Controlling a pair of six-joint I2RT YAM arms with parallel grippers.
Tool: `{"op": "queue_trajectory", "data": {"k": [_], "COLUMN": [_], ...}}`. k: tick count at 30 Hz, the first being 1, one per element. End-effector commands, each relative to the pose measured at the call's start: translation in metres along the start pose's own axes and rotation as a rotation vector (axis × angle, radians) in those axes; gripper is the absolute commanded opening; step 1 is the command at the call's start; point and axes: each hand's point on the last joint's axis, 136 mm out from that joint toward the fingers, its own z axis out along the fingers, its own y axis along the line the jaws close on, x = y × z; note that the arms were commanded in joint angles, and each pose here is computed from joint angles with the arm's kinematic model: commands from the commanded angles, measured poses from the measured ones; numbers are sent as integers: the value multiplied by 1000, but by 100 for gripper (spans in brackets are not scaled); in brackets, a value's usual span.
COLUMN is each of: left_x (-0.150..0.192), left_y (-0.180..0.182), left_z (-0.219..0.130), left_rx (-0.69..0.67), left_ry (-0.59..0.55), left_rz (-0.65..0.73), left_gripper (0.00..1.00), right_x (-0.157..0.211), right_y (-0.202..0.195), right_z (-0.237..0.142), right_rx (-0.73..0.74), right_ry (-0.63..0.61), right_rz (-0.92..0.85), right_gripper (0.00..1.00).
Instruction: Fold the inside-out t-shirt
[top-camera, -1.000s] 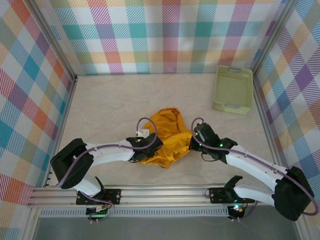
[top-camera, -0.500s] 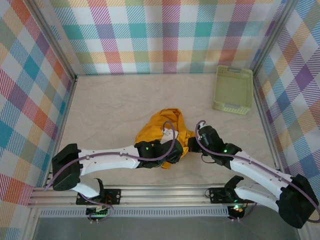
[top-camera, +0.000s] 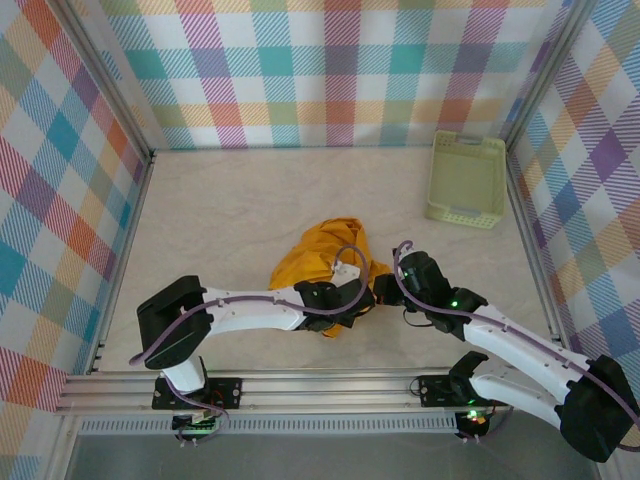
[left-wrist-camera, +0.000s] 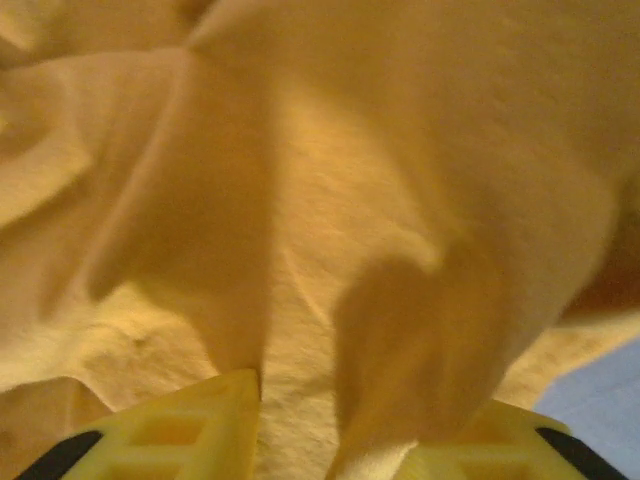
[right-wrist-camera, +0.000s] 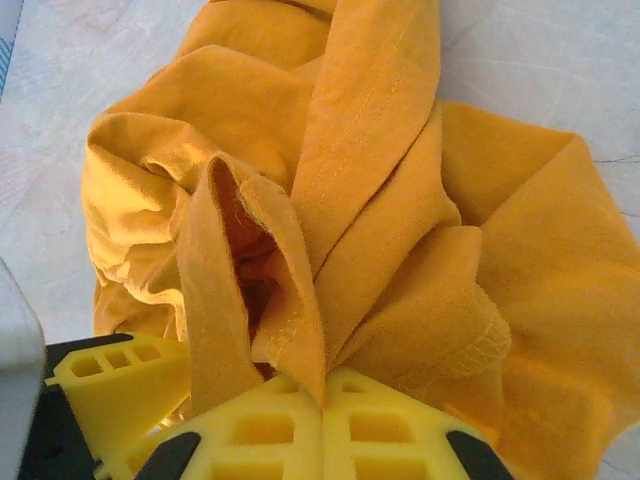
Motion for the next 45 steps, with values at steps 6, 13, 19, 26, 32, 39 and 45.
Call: {"op": "queue_trajectory", "data": {"k": [6, 13, 19, 26, 32, 39, 45], "left_x": [4, 16, 27, 29, 32, 35, 38], "left_y": [3, -2, -4, -5, -3, -1, -1], "left_z": [-13, -18, -13, -8, -6, -3, -1], "left_rx": [117, 212, 232, 233, 223, 219, 215], "left_ry": [-64, -102, -99, -104, -96, -93, -86], "left_rz": [-100, -155, -190, -226, -229, -238, -240], "left_gripper": [7, 2, 2, 2, 3, 4, 4], "right_x": [11, 15, 26, 68, 72, 70, 66], "right_y": [-38, -48, -22, 14, 29, 17, 17], "right_z": [10, 4, -18, 13, 34, 61, 74], "right_rx": [180, 257, 222, 74, 54, 132, 147], "right_ry": [24, 62, 125, 266, 284, 260, 243], "right_rz": [13, 10, -12, -12, -66, -100, -115], "right_gripper": [0, 26, 41, 32, 26, 23, 27]}}
